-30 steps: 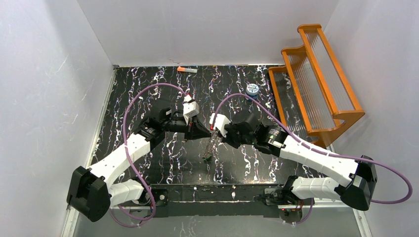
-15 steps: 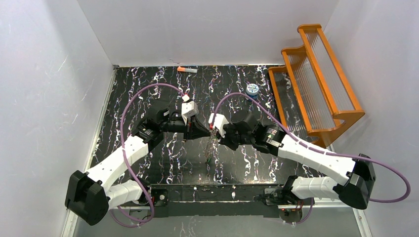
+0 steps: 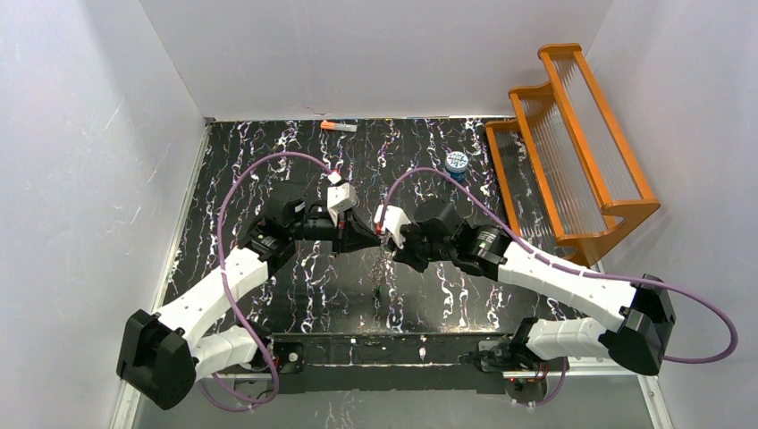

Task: Remove the keys from the keyring

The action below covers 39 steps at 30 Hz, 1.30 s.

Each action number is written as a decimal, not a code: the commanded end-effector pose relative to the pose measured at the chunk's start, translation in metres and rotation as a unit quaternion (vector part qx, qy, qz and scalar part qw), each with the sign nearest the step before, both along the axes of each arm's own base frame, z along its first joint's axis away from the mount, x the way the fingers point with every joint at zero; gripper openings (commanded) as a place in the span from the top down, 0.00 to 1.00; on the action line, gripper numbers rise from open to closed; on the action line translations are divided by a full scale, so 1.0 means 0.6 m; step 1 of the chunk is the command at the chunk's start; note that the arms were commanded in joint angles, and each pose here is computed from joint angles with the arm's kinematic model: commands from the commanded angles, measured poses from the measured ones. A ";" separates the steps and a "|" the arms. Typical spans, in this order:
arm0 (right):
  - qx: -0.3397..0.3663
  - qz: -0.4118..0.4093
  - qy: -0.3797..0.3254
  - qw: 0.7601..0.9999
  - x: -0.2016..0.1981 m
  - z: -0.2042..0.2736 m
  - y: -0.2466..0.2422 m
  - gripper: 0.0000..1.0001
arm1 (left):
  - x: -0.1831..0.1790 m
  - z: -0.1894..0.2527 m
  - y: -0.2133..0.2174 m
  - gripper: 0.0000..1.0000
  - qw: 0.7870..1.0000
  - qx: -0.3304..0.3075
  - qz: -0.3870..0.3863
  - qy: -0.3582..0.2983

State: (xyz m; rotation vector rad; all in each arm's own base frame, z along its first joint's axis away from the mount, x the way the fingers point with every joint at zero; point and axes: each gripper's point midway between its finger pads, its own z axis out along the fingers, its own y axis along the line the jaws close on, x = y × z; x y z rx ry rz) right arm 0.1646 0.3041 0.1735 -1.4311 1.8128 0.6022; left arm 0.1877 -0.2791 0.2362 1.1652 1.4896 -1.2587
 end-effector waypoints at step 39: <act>0.025 0.076 -0.092 0.992 0.013 0.117 0.026 0.99 | -0.017 0.006 -0.019 0.71 0.999 -0.011 -0.047 0.013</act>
